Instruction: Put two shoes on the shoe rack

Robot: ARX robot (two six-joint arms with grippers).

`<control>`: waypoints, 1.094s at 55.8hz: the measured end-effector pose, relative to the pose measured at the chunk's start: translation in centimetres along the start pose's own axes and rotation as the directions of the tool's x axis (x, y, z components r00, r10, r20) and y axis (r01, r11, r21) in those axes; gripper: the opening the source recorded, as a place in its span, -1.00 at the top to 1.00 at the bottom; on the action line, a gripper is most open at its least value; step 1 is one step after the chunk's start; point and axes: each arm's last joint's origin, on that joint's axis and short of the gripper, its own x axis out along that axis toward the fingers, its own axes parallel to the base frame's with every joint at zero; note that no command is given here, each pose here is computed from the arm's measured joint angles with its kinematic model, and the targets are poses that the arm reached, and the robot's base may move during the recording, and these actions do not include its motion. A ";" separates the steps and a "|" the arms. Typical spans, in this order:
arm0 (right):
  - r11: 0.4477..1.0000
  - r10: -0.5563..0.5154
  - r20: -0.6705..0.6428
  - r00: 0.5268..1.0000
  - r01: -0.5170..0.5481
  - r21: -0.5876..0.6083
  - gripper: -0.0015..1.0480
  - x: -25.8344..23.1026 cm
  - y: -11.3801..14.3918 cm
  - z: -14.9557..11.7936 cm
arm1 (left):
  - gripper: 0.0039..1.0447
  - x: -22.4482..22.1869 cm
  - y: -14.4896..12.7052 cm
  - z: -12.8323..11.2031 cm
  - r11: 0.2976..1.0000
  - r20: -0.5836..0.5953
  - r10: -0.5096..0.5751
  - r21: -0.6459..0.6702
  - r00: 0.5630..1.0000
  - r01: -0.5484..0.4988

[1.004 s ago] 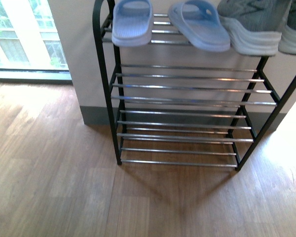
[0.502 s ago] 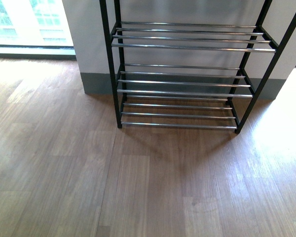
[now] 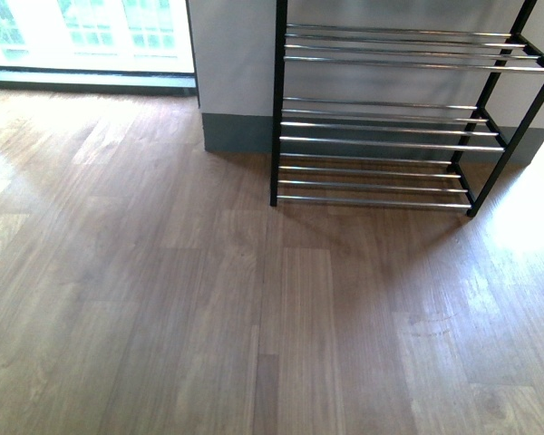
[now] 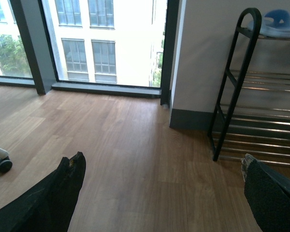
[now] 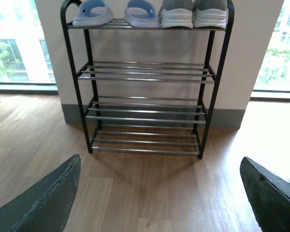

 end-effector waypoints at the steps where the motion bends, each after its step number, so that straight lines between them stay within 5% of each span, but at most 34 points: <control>1: 1.000 0.000 0.000 1.000 0.000 0.000 -0.82 0.0 0.0 0.0 | -0.83 0.0 0.0 0.0 1.000 0.000 0.000 0.000 1.000 0.000; 61: 1.000 -0.004 0.000 1.000 0.004 0.001 -0.82 0.0 0.0 0.0 | -0.83 0.0 0.0 0.0 1.000 0.001 -0.005 0.000 1.000 0.005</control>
